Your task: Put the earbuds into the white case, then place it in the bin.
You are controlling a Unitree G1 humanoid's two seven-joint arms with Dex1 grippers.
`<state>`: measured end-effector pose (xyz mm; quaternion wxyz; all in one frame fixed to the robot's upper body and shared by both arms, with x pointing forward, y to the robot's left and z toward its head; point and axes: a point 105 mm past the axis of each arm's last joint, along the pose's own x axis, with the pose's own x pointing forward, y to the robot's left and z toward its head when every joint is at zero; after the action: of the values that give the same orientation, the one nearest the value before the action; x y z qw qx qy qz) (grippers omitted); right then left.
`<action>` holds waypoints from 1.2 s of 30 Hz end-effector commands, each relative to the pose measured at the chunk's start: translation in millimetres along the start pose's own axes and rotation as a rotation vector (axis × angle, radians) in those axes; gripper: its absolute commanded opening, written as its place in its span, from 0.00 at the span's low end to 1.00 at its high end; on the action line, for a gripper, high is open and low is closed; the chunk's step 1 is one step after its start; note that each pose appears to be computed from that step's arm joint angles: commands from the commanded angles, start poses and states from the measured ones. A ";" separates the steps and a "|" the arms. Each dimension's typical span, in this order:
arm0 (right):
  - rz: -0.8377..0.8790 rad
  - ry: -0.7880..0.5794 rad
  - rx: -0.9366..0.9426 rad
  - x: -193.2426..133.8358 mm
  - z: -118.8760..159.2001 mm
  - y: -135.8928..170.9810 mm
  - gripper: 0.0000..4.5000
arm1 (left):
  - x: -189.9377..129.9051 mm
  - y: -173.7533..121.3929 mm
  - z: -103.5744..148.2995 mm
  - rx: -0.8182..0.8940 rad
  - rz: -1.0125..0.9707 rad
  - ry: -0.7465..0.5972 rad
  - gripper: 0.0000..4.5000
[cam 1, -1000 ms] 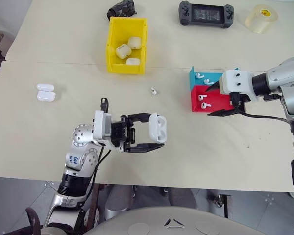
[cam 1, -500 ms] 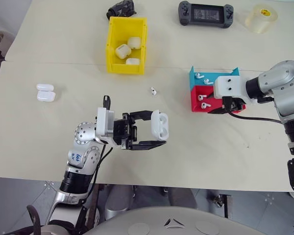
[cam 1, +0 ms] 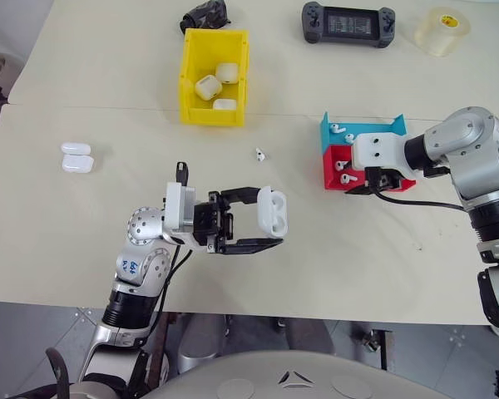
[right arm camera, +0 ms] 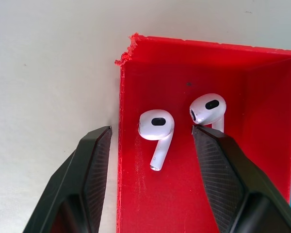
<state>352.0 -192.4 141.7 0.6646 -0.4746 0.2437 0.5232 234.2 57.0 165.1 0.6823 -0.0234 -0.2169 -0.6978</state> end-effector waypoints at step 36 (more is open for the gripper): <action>-0.054 -0.088 0.079 -8.0 17.3 6.5 0.11 | 0.2 0.4 8.0 0.047 -0.025 -0.010 0.62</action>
<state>342.7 -182.9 139.8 0.6959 -0.4385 0.2431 0.5141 233.4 57.2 164.8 0.6770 -0.0170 -0.2168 -0.7031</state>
